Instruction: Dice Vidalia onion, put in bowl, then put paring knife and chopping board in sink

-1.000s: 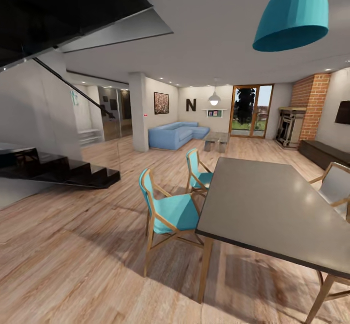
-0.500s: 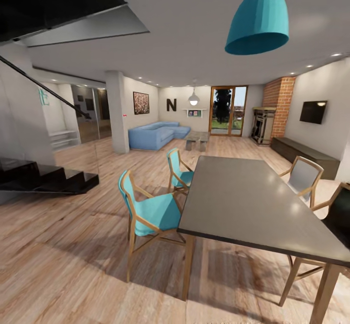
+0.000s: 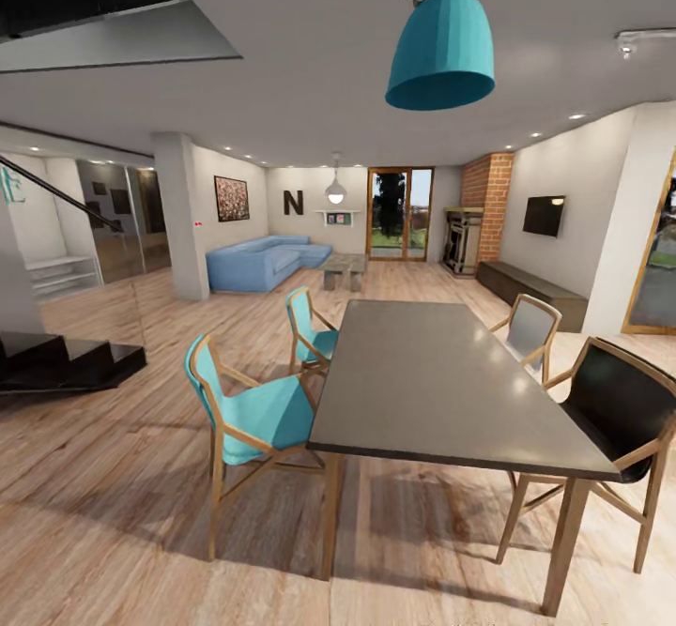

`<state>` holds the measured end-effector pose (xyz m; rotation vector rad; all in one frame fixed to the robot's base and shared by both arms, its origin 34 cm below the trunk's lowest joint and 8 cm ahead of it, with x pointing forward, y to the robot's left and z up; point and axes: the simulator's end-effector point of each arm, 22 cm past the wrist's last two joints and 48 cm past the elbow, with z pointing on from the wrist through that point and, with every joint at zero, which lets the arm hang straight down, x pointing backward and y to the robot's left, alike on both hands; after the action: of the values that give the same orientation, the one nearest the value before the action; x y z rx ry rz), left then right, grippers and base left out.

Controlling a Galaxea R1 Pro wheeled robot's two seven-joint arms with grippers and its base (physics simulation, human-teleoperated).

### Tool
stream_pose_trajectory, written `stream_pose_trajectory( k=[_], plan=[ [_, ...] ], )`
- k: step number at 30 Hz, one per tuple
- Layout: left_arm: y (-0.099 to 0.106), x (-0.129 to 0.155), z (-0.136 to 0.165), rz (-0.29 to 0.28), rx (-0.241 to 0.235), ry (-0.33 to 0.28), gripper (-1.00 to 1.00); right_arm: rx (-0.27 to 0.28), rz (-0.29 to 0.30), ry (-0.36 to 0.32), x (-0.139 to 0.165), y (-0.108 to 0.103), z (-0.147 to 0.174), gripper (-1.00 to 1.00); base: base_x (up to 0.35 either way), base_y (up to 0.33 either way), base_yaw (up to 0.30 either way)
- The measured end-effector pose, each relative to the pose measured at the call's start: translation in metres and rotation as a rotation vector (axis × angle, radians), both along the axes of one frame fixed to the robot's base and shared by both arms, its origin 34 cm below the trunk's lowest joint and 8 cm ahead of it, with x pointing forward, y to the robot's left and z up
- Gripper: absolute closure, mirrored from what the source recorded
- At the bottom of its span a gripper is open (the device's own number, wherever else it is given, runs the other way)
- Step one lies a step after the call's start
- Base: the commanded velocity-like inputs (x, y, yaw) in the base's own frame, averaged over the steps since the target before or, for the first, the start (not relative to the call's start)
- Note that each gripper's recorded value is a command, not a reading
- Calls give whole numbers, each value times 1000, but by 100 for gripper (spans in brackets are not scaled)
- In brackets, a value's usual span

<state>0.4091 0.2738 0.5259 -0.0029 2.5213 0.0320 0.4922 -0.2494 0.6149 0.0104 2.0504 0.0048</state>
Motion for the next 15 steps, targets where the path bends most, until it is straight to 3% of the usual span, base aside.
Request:
stream_pose_trajectory(
  k=[15],
  plan=[
    [0, 0, 0, 0, 0, 0, -100, 0, 0, 0, 0, 0, 0, -100, 0, 0, -273]
  ],
)
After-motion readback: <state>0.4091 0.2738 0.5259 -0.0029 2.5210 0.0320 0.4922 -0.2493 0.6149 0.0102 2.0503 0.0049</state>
